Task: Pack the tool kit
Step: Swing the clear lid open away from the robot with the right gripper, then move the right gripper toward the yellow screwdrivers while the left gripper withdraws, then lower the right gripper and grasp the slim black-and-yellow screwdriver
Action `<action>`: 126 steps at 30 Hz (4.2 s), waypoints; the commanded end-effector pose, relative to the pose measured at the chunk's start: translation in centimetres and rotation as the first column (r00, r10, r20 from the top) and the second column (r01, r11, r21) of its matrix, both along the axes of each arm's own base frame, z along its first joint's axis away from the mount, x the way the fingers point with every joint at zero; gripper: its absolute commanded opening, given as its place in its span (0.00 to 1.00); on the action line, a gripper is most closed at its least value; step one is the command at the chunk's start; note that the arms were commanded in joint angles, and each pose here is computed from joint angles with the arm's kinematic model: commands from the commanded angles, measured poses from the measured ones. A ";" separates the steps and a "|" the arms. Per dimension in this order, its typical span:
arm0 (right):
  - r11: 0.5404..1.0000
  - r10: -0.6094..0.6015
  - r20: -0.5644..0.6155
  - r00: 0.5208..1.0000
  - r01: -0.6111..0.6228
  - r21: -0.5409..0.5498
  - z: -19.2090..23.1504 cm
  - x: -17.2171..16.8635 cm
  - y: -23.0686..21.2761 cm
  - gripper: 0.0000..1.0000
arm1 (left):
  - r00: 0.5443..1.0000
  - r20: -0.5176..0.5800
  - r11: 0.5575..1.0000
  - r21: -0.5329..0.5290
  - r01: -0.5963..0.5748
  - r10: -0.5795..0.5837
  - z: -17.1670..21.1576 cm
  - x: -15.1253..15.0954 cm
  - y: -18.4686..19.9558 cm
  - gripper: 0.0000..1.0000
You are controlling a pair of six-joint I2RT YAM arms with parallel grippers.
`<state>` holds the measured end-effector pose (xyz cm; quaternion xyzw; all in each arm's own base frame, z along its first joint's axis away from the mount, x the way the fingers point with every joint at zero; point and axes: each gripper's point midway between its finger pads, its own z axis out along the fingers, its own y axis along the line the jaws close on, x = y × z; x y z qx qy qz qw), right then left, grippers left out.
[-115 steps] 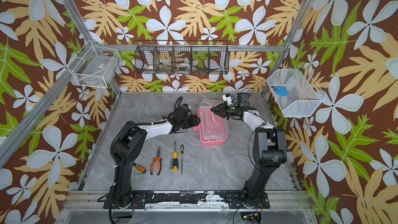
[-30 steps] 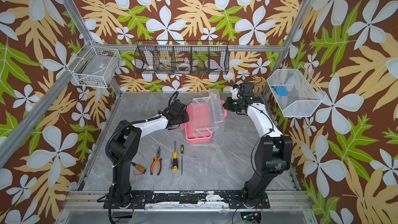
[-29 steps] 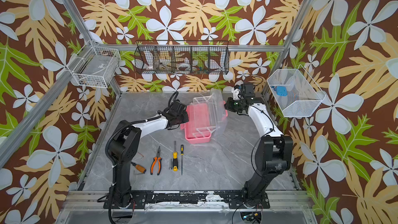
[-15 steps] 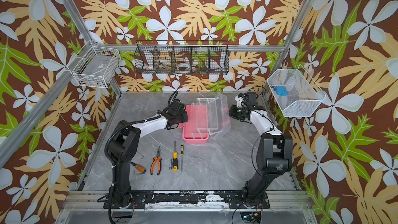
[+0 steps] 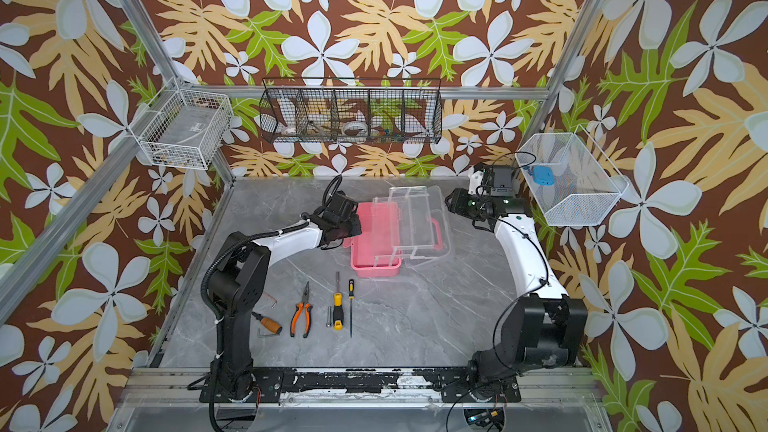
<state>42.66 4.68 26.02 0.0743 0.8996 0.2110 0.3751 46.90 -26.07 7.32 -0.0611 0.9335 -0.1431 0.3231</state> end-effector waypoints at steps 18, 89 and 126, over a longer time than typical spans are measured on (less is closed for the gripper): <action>0.982 0.185 -0.096 0.978 -0.188 -0.018 -4.5 -3.8 5.8 0.07 | 0.981 -0.195 0.999 -0.046 -0.027 0.017 -2.6 -3.9 -0.1 0.23; 0.759 0.450 -0.399 0.799 -0.578 -0.300 -20.6 -20.1 27.6 0.25 | 0.971 -0.098 0.934 -0.266 -0.238 0.220 6.0 -14.3 15.3 0.80; 0.752 0.384 -0.442 0.811 -0.552 -0.360 -22.8 -14.2 27.7 0.45 | 0.982 -0.159 0.941 -0.303 -0.150 0.105 3.4 -11.9 12.6 0.80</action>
